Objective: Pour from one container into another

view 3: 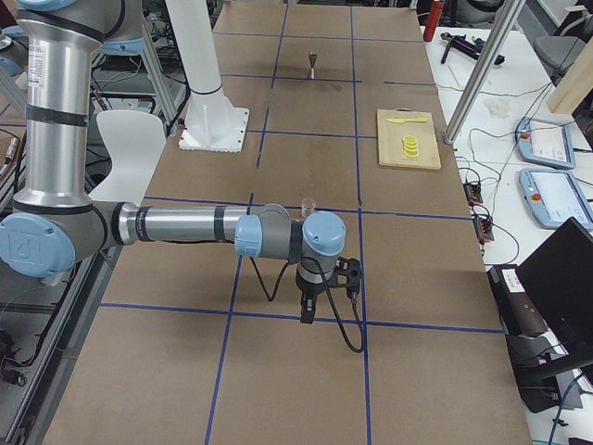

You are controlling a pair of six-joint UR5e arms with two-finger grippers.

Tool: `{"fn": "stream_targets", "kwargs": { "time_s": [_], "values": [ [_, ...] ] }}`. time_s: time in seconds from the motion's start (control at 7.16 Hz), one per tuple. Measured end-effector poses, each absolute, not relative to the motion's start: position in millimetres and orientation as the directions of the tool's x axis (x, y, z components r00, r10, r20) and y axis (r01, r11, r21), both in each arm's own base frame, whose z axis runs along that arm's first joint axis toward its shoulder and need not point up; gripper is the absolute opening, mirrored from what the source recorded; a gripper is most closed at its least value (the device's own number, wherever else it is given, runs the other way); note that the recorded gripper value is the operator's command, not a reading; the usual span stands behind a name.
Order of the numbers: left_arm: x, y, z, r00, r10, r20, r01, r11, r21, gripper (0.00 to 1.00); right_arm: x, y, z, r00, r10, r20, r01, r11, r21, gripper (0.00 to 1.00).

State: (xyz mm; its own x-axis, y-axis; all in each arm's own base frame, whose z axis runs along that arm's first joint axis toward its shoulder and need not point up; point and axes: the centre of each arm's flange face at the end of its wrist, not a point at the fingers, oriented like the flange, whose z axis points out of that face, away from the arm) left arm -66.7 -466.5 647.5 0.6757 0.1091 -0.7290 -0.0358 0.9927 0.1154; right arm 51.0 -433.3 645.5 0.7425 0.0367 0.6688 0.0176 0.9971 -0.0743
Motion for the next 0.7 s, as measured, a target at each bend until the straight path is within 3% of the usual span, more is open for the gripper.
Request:
{"fn": "stream_targets", "kwargs": {
  "time_s": [0.7],
  "values": [
    [-66.2,-466.1,651.0,0.676,0.105,-0.729,-0.037,0.993,0.108,1.0,50.9,-433.8,640.7,0.741,0.03,0.67,0.018,0.998,-0.065,1.0]
  ]
}}
